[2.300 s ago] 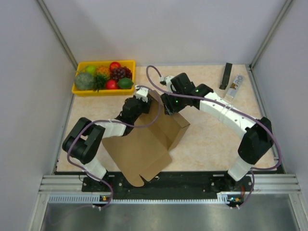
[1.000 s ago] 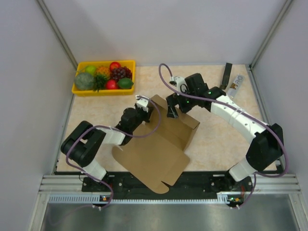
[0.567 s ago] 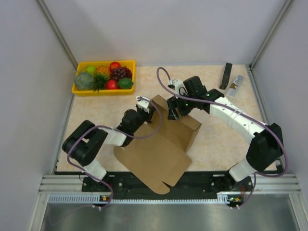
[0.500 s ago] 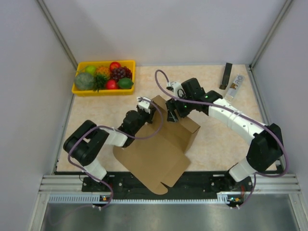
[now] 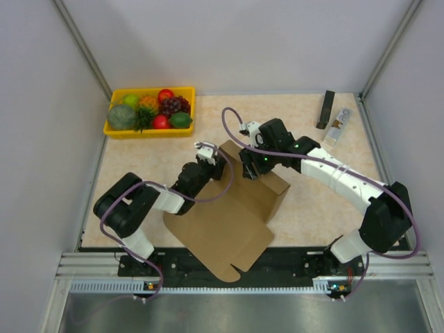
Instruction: Fold the paper box
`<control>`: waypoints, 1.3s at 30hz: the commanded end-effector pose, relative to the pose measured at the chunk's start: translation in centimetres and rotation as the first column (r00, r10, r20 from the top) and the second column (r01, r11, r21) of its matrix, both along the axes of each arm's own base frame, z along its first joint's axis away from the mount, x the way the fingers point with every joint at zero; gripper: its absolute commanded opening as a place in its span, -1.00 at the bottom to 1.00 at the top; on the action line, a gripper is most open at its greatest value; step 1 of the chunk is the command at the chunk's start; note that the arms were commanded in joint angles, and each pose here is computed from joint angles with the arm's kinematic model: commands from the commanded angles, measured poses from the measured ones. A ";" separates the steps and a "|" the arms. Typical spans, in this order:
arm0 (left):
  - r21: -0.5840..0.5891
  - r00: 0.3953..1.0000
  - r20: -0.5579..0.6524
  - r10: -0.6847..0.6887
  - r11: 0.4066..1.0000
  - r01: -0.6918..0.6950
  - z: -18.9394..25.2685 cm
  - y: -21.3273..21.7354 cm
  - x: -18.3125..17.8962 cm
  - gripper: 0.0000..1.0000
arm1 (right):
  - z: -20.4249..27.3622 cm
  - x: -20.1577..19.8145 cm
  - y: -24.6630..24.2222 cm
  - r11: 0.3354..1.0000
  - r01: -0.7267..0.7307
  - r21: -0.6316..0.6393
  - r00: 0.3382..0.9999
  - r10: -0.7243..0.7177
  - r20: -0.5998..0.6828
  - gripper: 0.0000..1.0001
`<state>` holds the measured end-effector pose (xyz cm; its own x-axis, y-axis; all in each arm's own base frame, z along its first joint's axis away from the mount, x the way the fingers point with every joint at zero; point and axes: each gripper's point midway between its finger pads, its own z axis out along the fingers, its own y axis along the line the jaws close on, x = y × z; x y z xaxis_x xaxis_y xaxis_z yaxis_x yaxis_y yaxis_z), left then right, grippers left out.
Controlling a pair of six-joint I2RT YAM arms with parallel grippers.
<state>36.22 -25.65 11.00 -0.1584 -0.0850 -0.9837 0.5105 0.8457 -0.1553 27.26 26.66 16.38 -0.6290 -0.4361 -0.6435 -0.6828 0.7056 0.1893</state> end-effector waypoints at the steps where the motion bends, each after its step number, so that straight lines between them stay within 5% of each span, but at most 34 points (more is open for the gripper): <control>1: 0.010 1.000 0.016 -0.007 1.000 0.007 0.4 0.3 -0.2 -0.39 | 2.1 -0.1 0.8 0.999 -0.017 0.051 0.998 0.015 0.053 0.28; 3: 0.033 1.000 0.000 -0.010 0.999 0.010 0.1 0.1 0.0 -0.48 | 2.2 -0.1 0.9 0.998 -0.016 0.056 0.999 0.013 0.050 0.27; 4: 0.042 1.000 -0.007 0.016 0.999 -0.016 0.1 0.3 0.3 -0.79 | 2.3 -0.2 1.1 0.998 -0.022 0.064 0.999 0.019 0.044 0.27; 6: 0.119 0.986 -0.043 0.161 0.981 -0.155 -1.0 1.6 1.4 -0.97 | 2.5 -0.5 1.5 0.996 -0.025 0.087 0.999 0.023 0.029 0.26; 19: 0.159 0.921 0.084 0.380 0.907 -0.389 -0.8 2.8 1.0 -1.00 | 3.0 -2.6 3.6 0.976 -0.004 0.218 0.998 0.017 -0.058 0.11; 27: 0.078 0.977 0.002 0.215 0.974 -0.214 -0.3 1.8 -2.1 0.29 | 2.6 -1.3 2.9 0.985 0.009 0.171 1.000 -0.008 -0.010 0.14; 32: 0.049 0.992 -0.032 0.123 0.991 -0.121 0.8 1.9 -4.0 0.53 | 2.2 -0.6 2.5 0.988 0.017 0.153 1.000 -0.017 -0.002 0.15; 39: -0.045 0.996 -0.082 0.038 0.998 -0.042 2.6 2.5 -7.3 0.59 | 2.4 -0.4 2.3 0.988 0.007 0.156 1.000 -0.008 0.003 0.17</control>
